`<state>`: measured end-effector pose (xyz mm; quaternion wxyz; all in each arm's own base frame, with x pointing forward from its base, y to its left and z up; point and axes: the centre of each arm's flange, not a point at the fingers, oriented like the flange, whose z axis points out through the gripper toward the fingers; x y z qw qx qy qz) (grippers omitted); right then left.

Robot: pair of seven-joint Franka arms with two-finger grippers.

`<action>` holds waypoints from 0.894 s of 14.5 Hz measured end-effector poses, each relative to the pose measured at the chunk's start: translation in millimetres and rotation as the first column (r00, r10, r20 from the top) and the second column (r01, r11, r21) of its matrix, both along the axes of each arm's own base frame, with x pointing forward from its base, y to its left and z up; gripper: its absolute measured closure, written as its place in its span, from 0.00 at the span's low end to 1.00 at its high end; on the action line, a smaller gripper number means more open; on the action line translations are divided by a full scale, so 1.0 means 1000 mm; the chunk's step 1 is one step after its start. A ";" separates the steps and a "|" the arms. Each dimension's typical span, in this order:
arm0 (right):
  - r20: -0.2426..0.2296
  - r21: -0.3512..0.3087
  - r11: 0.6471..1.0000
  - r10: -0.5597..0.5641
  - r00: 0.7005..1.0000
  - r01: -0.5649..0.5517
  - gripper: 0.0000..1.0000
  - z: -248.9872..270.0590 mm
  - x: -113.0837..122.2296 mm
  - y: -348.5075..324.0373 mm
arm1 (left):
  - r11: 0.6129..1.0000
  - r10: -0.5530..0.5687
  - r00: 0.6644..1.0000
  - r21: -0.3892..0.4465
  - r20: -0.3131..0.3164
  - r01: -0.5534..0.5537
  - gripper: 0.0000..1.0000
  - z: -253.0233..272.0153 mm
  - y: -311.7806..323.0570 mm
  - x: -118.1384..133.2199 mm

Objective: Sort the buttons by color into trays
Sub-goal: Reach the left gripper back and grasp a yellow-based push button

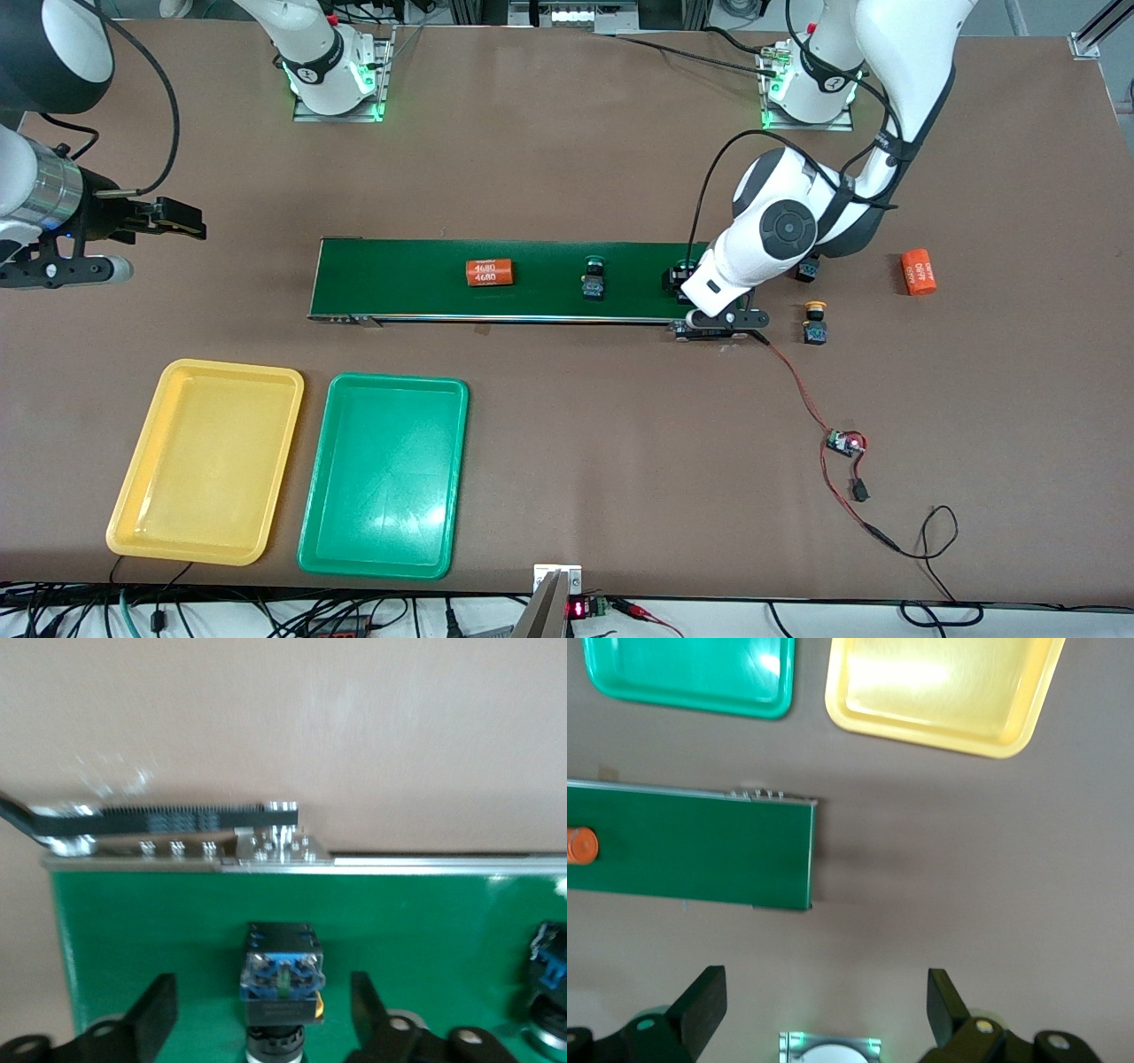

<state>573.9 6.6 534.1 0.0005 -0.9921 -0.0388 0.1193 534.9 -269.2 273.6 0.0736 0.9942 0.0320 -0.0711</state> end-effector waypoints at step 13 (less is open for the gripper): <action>0.101 0.056 0.998 -0.029 0.994 0.024 0.00 0.006 0.013 -0.008 | 0.978 -0.124 0.991 0.159 -0.060 0.132 0.00 0.004 0.219 0.062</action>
